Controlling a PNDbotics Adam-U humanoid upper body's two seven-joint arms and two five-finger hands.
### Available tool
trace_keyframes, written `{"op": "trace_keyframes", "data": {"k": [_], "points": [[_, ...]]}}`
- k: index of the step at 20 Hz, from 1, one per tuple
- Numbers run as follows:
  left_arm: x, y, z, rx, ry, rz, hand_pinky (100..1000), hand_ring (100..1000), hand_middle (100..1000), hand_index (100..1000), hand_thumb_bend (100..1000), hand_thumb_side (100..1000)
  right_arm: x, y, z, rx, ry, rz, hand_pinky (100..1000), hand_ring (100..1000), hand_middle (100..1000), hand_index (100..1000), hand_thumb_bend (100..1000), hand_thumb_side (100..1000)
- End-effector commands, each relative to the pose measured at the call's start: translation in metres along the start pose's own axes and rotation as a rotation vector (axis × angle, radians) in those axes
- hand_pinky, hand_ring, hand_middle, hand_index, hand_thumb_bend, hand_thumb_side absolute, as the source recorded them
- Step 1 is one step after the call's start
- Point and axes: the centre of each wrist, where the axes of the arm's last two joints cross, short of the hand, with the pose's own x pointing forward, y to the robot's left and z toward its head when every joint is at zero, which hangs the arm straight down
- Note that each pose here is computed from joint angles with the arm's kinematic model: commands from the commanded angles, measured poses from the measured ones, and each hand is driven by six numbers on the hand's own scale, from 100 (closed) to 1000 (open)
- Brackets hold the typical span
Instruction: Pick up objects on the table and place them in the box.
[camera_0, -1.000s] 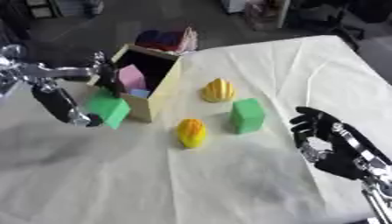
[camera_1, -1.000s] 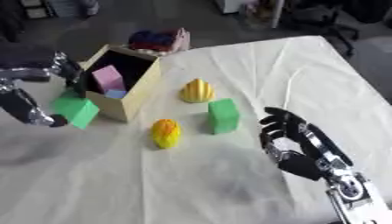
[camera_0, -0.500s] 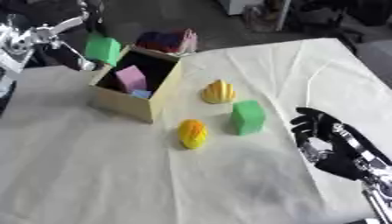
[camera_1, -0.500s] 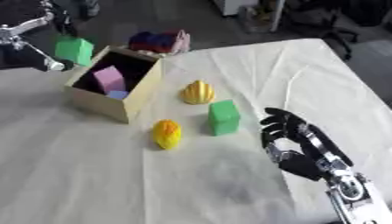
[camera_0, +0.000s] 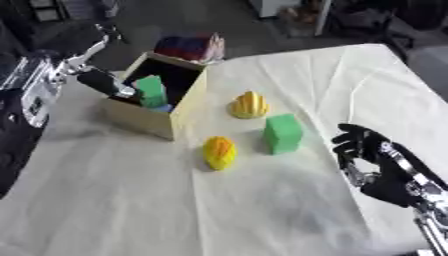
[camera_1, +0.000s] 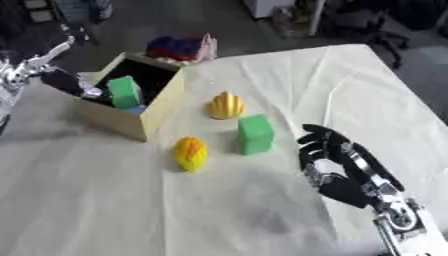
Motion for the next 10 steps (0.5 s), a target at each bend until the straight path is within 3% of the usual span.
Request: {"op": "trace_keyframes", "data": {"k": [1, 6, 10], "points": [[-0.006, 0.037, 0.013, 0.131, -0.016, 0.088, 780, 712, 747, 779, 799, 575, 0.006, -0.014, -0.004, -0.007, -0.016, 0.050, 707, 744, 740, 929, 137, 346], [0.005, 0.067, 0.063, 0.277, -0.141, 0.352, 748, 671, 708, 750, 755, 558, 0.019, -0.049, -0.023, 0.028, -0.022, 0.219, 718, 753, 752, 938, 141, 340], [0.022, 0.065, 0.112, 0.318, -0.208, 0.561, 739, 652, 686, 736, 749, 549, 0.032, -0.079, -0.041, 0.075, -0.020, 0.364, 731, 768, 774, 947, 156, 340]]}}
